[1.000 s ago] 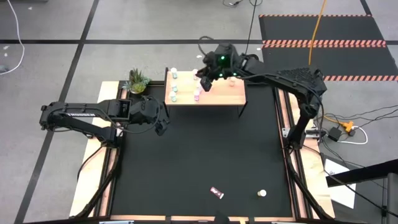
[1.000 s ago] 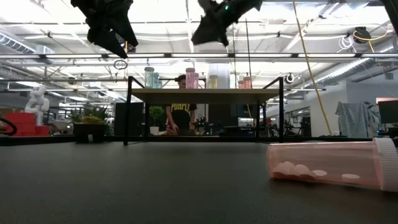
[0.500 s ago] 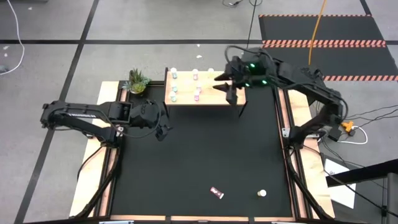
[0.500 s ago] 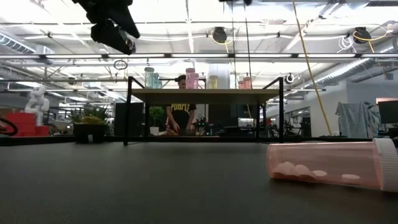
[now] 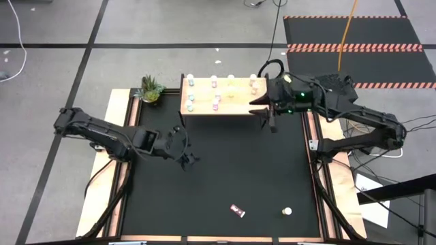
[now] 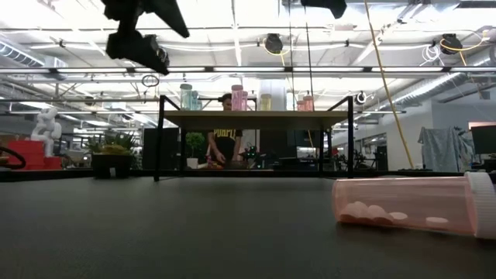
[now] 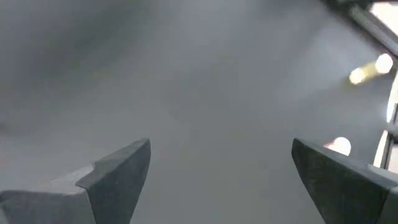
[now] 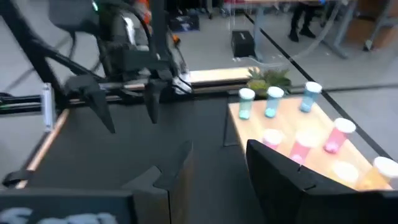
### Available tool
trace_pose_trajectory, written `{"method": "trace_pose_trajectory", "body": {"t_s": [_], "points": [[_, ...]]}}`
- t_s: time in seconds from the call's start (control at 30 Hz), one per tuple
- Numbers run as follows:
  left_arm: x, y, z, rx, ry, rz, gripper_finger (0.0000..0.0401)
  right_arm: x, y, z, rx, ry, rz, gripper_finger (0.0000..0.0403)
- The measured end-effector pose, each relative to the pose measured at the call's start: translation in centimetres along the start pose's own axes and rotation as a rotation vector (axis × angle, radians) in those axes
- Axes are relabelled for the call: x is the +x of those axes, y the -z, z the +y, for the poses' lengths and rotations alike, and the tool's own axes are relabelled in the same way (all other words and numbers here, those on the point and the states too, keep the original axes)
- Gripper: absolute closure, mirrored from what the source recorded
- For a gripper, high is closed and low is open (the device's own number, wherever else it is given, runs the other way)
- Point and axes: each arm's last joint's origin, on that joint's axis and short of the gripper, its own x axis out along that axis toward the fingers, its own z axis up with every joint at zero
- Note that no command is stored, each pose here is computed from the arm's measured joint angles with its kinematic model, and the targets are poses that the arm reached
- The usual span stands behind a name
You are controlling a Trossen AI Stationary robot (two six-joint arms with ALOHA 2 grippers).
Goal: Pick and place medicine bottles onto shelf by color
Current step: Put the yellow pill bottle aligned with the other yellow pill bottles on the shelf
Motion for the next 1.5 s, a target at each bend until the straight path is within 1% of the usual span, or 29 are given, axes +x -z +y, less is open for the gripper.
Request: {"method": "trace_pose_trajectory", "body": {"t_s": [0.07, 0.13, 0.27, 0.33, 0.37, 0.47, 0.57, 0.63, 0.77, 0.83, 0.9, 0.97, 1.03, 1.1, 1.23, 1.4, 1.5], "points": [[0.3, 0.9, -0.7, 0.006, 0.008, 0.026, 0.0011, -0.4, 0.5, 0.1, 0.022, -0.004, -0.022, 0.0259], [0.7, 1.4, -1.4, 0.024, 0.027, 0.033, 0.0011, -0.6, 0.8, 0.4, 0.093, -0.033, -0.027, 0.0259], [1.2, 2.5, -2.2, 0.127, 0.032, 0.063, 0.0011, -0.8, 0.4, 1.3, 0.251, -0.080, -0.065, 0.0259], [1.7, 3.0, -2.3, 0.197, 0.019, 0.085, 0.0011, -0.8, 0.2, 2.0, 0.293, -0.115, -0.082, 0.0259], [1.9, 3.2, -2.4, 0.229, 0.016, 0.091, 0.0011, -0.7, 0.2, 2.5, 0.312, -0.136, -0.080, 0.0259], [2.9, 3.4, -2.7, 0.296, 0.032, 0.116, 0.0011, -0.1, 0.0, 4.5, 0.375, -0.146, -0.089, 0.0259], [3.8, 4.0, -3.4, 0.339, 0.092, 0.152, 0.0011, 0.8, 0.3, 6.9, 0.428, -0.121, -0.074, 0.0259], [4.1, 4.6, -3.9, 0.390, 0.111, 0.163, 0.0011, 1.5, 0.9, 8.6, 0.460, -0.110, -0.039, 0.0259], [5.5, 5.5, -5.7, 0.535, 0.208, 0.096, 0.0011, 2.9, 2.2, 11.9, 0.493, -0.103, 0.040, 0.0259], [6.7, 5.8, -6.9, 0.624, 0.274, 0.019, 0.0011, 3.2, 3.0, 13.3, 0.513, -0.084, 0.078, 0.0259], [8.0, 6.0, -7.8, 0.714, 0.347, -0.034, 0.0011, 3.3, 3.7, 14.4, 0.582, -0.046, 0.106, 0.0259], [9.6, 6.1, -8.8, 0.766, 0.434, -0.113, 0.0011, 3.0, 4.5, 15.2, 0.653, -0.023, 0.157, 0.0259], [10.9, 6.2, -9.2, 0.794, 0.460, -0.178, 0.0011, 2.4, 5.1, 16.1, 0.714, -0.007, 0.203, 0.0259], [12.2, 6.3, -9.4, 0.798, 0.475, -0.230, 0.0011, 1.6, 5.8, 17.1, 0.755, 0.006, 0.244, 0.0259], [13.7, 6.8, -9.4, 0.785, 0.487, -0.244, 0.0011, 0.3, 6.7, 18.5, 0.817, 0.030, 0.281, 0.0259], [14.2, 7.3, -10.2, 0.780, 0.511, -0.243, 0.0011, -0.6, 7.6, 19.5, 0.830, 0.049, 0.327, 0.0259], [14.0, 7.1, -11.2, 0.780, 0.533, -0.261, 0.0011, -1.5, 8.6, 19.9, 0.818, 0.068, 0.428, 0.0259]]}}
